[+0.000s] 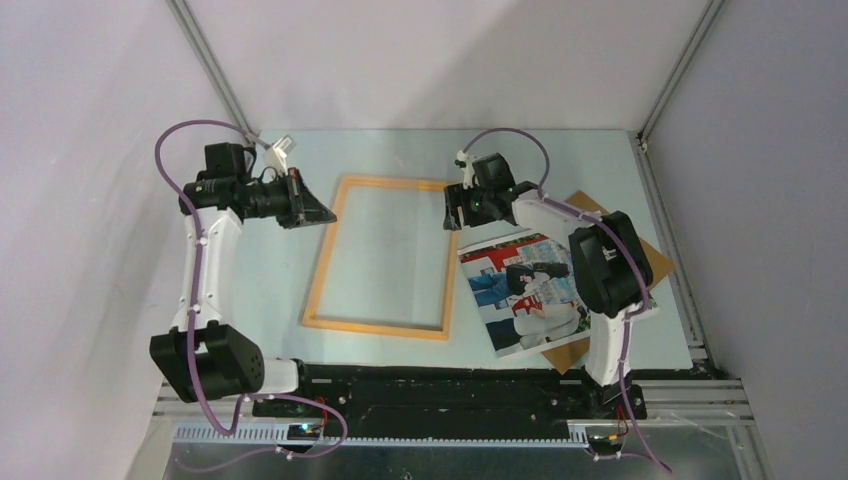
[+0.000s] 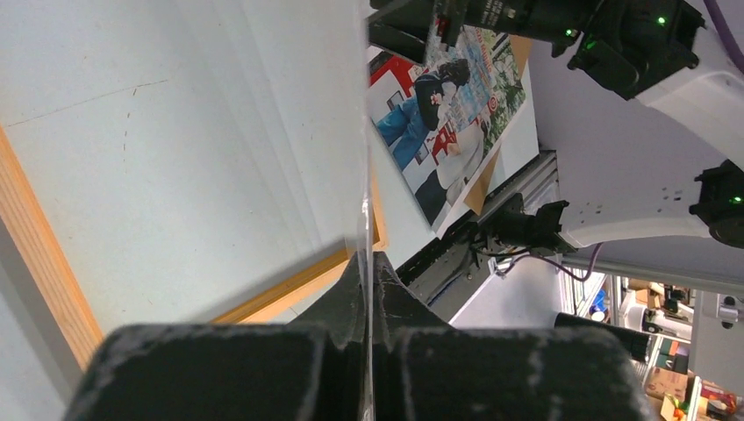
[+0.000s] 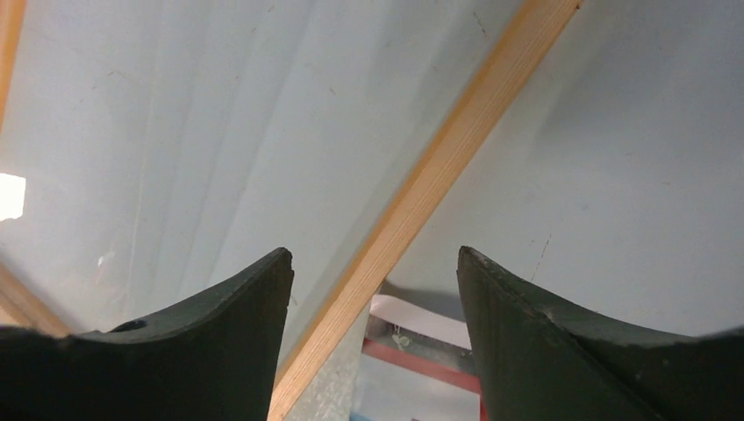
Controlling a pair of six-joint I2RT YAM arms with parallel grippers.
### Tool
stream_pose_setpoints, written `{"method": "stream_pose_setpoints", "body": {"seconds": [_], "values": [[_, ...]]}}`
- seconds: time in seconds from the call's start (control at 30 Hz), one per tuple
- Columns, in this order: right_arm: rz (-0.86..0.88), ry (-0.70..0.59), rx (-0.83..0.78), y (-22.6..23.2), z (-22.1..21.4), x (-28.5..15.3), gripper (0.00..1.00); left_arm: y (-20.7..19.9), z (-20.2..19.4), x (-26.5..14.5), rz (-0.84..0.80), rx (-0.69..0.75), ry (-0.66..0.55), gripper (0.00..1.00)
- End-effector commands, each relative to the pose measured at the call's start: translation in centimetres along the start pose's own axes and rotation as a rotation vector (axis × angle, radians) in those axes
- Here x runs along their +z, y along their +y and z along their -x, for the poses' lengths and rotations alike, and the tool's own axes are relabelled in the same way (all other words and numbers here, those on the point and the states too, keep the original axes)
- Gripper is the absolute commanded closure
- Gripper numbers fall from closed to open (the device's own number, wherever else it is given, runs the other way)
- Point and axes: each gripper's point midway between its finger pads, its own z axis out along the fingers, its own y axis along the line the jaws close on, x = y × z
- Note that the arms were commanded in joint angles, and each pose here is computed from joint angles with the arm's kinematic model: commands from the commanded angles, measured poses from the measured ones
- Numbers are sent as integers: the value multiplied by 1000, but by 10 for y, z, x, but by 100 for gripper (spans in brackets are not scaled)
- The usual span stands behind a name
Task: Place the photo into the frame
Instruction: Move the photo frame to the center of the board.
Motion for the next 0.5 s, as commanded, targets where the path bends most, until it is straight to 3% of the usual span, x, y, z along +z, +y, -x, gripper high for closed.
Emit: {"method": "stream_pose_setpoints", "body": {"seconds": [0.0, 0.47], "values": [[-24, 15, 22, -3, 10, 11, 29, -29, 11, -16, -78, 78, -52, 100], [-73, 117, 6, -11, 3, 41, 48, -28, 22, -13, -96, 49, -55, 100]]}}
